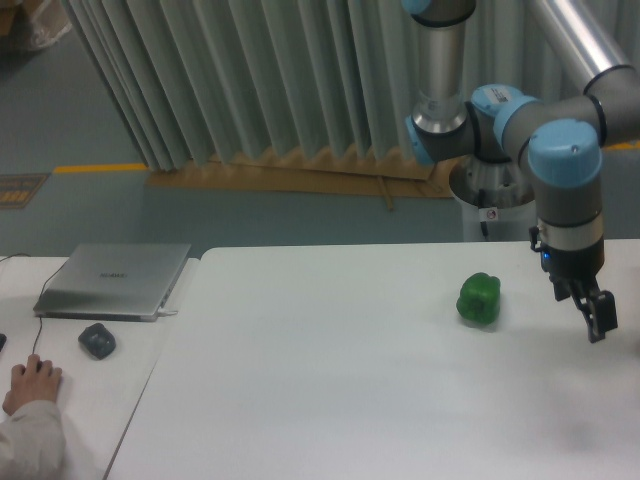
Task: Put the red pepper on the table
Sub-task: 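Raise the open gripper away from the placed red pepper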
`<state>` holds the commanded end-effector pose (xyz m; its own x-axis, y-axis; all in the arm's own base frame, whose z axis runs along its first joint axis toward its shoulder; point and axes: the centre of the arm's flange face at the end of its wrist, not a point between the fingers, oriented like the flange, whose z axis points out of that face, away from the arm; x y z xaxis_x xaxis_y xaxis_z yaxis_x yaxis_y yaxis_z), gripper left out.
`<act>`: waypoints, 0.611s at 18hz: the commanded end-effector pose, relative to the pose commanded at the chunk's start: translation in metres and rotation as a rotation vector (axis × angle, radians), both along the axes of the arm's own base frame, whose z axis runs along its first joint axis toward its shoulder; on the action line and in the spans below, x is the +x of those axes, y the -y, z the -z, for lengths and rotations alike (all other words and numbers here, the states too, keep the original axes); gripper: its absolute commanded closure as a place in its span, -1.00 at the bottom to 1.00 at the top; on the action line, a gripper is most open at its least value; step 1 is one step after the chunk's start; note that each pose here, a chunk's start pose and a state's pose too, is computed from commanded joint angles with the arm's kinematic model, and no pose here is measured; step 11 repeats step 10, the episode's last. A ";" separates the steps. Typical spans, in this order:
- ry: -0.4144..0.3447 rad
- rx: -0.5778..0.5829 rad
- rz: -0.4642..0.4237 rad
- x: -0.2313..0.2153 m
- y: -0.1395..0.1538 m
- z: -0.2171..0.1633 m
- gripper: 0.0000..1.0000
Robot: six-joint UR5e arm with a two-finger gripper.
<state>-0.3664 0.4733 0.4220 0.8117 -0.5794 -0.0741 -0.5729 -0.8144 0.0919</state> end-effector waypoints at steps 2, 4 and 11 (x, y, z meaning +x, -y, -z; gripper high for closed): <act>0.010 -0.012 0.001 0.006 0.004 -0.007 -1.00; 0.011 -0.006 0.003 0.015 0.010 -0.016 -1.00; 0.042 0.025 0.013 0.032 0.014 -0.033 -1.00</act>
